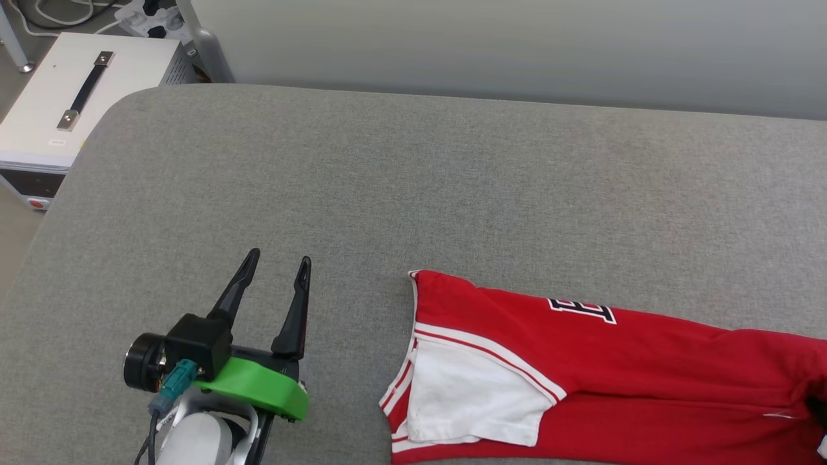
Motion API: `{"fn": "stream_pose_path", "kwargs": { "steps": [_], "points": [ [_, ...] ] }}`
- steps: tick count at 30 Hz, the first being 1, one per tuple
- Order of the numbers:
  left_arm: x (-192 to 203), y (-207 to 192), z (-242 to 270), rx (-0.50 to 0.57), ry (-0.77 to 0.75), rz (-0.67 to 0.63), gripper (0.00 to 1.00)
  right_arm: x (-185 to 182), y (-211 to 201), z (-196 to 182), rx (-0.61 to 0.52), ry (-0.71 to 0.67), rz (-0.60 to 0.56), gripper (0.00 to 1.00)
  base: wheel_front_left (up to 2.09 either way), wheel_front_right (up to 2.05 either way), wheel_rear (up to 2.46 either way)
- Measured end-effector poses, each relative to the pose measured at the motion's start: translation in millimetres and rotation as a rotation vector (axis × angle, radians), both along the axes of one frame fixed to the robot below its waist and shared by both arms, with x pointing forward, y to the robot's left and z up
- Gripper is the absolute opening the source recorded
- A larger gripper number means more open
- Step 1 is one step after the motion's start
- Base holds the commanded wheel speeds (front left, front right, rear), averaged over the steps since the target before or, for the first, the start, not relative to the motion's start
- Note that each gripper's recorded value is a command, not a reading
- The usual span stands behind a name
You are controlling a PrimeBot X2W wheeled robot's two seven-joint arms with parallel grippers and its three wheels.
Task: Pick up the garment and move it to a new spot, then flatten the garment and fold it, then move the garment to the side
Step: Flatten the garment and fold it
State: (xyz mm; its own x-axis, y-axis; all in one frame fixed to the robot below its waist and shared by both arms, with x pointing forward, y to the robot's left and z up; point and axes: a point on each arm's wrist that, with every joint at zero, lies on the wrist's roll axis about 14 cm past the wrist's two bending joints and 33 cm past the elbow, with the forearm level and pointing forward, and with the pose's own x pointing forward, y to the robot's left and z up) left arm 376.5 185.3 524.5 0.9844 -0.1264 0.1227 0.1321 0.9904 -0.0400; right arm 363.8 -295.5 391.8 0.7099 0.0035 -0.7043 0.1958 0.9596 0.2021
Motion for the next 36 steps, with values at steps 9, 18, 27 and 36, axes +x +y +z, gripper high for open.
{"fn": "stream_pose_path", "kwargs": {
  "steps": [9, 18, 27, 36],
  "points": [
    [-6, -4, 1, -0.012, -0.002, -0.004, 1.0, -2, 12, 11, 0.012, -0.045, 0.026, 0.0, 0.0, 0.0, 0.0],
    [-14, -3, 3, -0.025, -0.009, 0.003, 1.0, -18, 51, 26, 0.063, -0.072, 0.127, 0.0, 0.0, 0.0, 0.0],
    [-17, 1, 4, -0.027, -0.012, 0.017, 1.0, -17, 134, 49, 0.208, -0.122, 0.295, 0.0, 0.0, 0.0, 0.0],
    [-22, 8, 5, -0.028, -0.015, 0.038, 1.0, -21, 227, 77, 0.441, -0.185, 0.438, 0.0, 0.0, 0.0, 0.0]
  ]
}}
